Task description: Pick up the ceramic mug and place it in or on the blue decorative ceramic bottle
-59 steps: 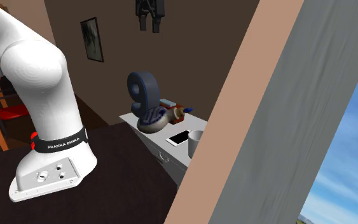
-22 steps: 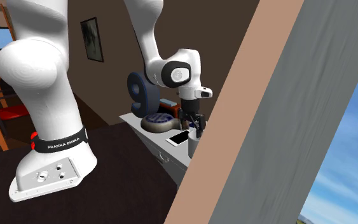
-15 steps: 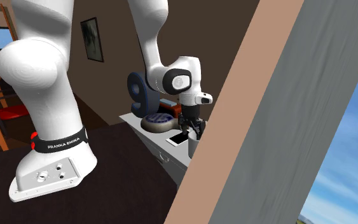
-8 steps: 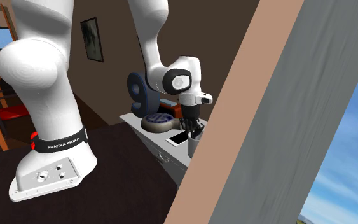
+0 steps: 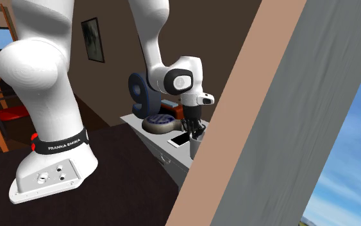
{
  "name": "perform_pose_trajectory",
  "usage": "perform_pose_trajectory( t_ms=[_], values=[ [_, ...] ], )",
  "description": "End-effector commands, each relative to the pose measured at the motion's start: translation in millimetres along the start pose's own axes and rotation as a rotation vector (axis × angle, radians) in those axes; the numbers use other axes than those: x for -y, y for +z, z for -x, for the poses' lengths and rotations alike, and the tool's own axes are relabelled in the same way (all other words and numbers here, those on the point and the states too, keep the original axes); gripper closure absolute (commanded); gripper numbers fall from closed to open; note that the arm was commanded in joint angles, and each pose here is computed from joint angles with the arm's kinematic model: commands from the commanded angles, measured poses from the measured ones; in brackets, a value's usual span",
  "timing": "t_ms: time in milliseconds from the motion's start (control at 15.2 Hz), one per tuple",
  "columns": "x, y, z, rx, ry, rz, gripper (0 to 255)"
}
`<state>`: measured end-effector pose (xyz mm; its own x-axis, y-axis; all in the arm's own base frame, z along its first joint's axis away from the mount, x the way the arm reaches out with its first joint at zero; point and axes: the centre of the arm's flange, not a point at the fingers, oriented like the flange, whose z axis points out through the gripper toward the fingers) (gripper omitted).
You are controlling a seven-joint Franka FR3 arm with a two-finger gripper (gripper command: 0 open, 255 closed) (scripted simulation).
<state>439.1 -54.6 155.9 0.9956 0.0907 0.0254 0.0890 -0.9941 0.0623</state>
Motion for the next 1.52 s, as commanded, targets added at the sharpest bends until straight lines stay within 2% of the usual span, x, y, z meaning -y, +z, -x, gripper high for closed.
perform_pose_trajectory(
  t_ms=[0, 1452],
  values=[
    [-1, -9, -1, 0.0, 0.0, 0.0, 255],
    [-8, -124, -4, 0.0, 0.0, 0.0, 255]
  ],
)
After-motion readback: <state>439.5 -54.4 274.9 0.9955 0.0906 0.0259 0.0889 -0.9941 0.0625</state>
